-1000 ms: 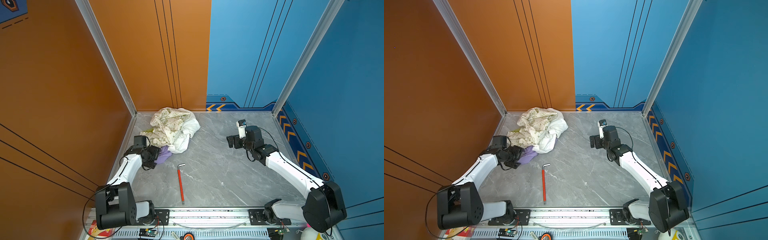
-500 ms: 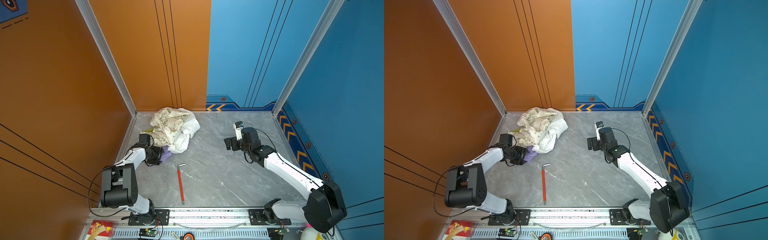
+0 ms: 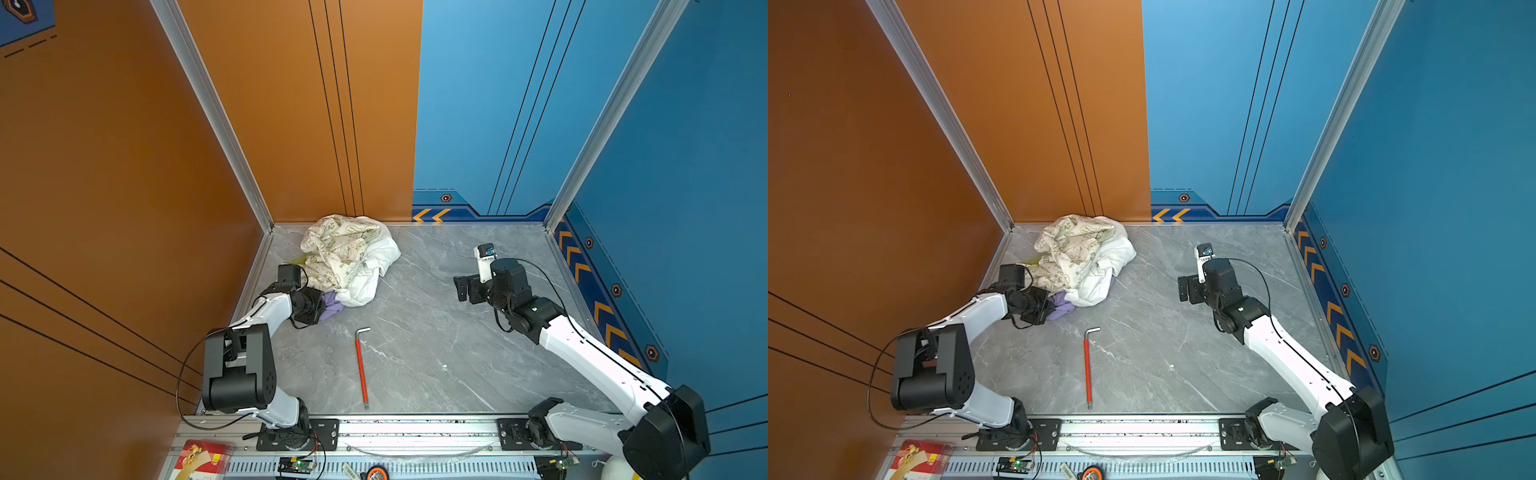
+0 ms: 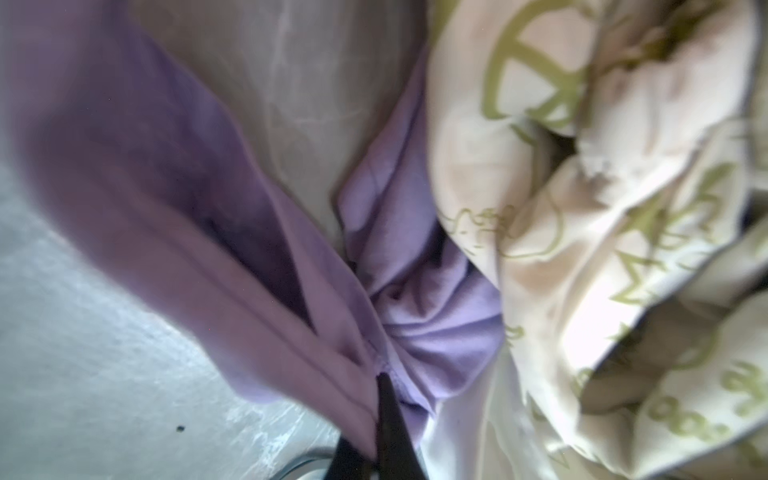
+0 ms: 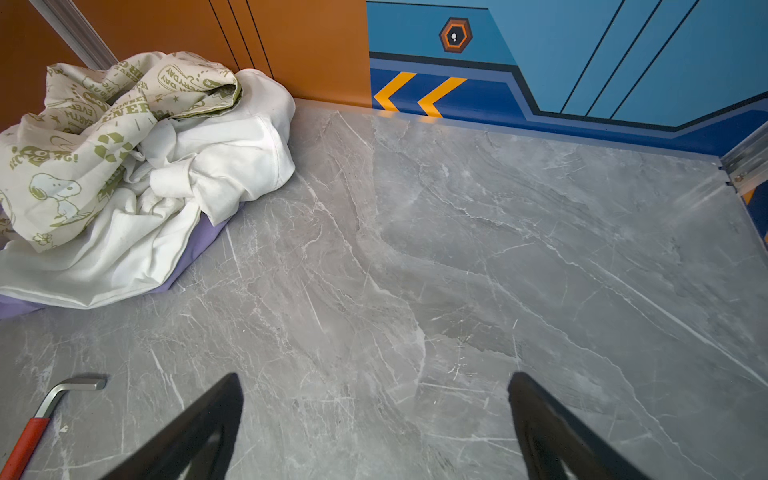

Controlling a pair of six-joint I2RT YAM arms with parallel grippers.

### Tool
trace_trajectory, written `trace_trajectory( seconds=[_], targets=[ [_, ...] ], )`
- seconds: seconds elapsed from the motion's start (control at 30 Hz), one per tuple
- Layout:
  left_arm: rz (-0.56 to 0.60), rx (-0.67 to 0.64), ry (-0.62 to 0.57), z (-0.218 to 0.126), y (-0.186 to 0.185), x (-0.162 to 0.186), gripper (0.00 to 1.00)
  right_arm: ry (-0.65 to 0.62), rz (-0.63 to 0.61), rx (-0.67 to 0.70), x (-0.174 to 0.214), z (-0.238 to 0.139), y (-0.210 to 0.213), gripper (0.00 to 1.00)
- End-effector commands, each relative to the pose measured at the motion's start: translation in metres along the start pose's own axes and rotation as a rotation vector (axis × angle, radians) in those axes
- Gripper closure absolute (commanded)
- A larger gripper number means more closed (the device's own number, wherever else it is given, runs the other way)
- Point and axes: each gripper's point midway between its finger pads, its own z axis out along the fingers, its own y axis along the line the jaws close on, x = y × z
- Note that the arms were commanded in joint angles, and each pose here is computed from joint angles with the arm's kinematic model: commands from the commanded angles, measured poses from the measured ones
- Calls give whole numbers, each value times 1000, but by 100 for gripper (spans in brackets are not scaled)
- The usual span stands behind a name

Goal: Pick out a specific cloth from the pile
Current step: 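Close the left gripper on the lavender cloth edge and pull it out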

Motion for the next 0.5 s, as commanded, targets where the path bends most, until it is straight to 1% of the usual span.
trace_trajectory(
  seconds=[0.0, 0.23, 0.47],
  targets=[
    [64, 58, -73, -21, -21, -5, 100, 29, 7, 19, 12, -5, -3, 0],
    [107, 128, -148, -48, -42, -6, 100, 34, 12, 4, 13, -8, -1, 0],
    [187, 186, -207, -75, -68, -4, 100, 32, 14, -5, 12, -14, 1, 0]
  ],
)
